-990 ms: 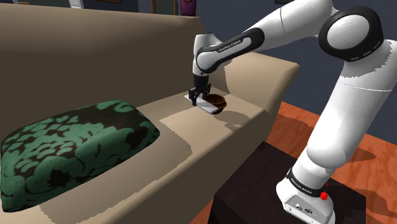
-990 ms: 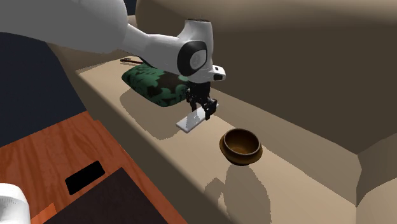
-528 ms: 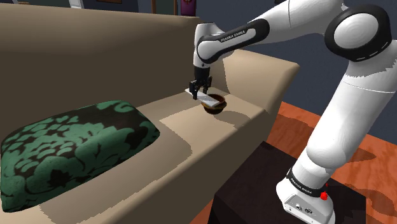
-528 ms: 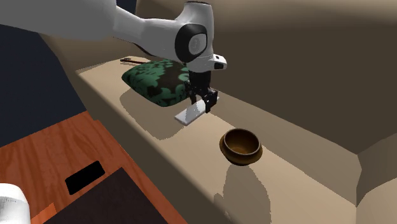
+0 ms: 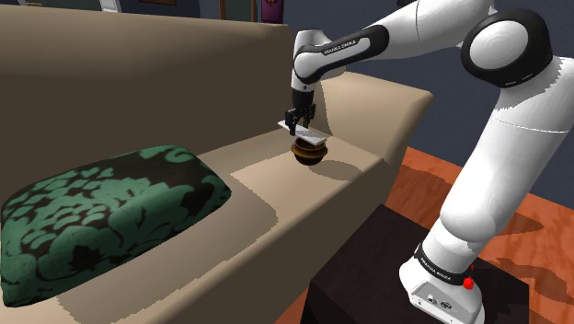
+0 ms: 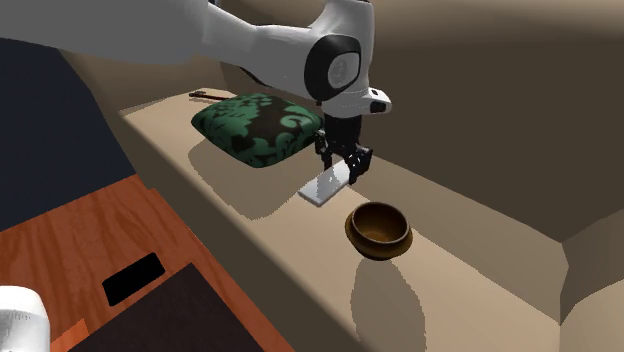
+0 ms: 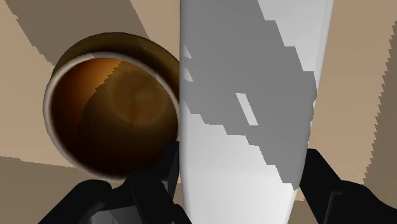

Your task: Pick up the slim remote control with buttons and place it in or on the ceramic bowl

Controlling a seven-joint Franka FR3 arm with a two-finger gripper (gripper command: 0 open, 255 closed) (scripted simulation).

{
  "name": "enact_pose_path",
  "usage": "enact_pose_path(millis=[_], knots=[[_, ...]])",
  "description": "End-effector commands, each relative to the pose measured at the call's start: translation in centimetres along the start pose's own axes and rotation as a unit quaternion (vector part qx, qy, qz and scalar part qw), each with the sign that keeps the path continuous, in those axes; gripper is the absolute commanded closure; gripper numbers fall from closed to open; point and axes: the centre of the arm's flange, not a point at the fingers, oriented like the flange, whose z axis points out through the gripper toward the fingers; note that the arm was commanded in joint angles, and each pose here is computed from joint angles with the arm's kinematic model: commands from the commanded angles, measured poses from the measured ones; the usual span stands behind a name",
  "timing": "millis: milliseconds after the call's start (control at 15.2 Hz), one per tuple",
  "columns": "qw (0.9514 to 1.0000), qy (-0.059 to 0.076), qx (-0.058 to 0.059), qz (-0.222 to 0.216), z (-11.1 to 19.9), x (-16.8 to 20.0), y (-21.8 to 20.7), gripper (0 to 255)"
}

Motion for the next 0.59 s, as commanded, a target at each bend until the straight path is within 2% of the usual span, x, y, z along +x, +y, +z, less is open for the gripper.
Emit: enact_pose_path(millis=[0,462,528], knots=[[1.0000,0.000,0.000,-0.001,-0.1,0.5,2.3,255],[1.0000,0.000,0.000,-0.001,0.1,2.3,12.2,255],[1.0000,0.000,0.000,-0.001,0.7,2.3,12.2,255]])
